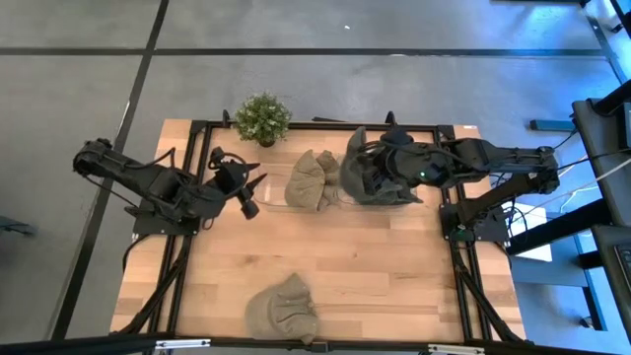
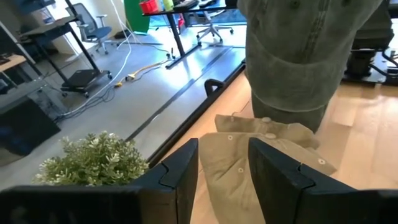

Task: Pick & Place hat
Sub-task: Put the black cap into the right transparent bin

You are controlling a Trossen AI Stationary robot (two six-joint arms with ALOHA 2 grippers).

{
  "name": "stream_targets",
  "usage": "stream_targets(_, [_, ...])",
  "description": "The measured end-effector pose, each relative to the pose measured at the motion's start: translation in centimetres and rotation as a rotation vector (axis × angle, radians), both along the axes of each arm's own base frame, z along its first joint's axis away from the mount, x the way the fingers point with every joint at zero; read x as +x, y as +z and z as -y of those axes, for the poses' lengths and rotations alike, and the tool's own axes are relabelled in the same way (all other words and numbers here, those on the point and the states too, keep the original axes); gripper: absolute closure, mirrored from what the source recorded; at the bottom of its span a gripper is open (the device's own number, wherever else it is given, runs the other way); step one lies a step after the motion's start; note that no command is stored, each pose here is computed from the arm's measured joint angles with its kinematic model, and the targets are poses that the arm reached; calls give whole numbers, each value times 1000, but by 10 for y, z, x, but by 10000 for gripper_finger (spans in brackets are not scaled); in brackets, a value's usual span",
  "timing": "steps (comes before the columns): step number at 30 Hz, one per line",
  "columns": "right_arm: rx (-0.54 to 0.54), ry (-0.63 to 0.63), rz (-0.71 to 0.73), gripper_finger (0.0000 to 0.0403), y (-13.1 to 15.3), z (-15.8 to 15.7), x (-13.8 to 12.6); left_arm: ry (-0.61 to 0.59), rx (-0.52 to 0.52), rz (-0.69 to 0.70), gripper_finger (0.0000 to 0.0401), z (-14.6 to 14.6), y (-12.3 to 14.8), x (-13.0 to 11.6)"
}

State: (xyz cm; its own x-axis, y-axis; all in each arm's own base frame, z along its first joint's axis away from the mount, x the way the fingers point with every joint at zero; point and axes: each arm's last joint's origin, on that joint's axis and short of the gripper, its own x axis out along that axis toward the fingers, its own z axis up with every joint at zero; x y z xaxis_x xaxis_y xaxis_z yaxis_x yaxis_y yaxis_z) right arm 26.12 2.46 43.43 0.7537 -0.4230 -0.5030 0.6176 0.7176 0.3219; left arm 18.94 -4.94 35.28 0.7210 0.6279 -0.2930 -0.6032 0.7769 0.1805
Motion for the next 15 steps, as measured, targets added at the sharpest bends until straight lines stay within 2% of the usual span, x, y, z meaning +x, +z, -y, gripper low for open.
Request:
stream_targets(3, [-10,-57,1,367,-3,1,3,11,0,-1,268,-2,0,1])
stream_targets(9, [18,-130,-100,367,-20,2,8,15,2,-2,269,-3,0,1])
stream_targets(15, [18,-203,-90,367,-22,6,9,8,19,-18,269,-3,0,1])
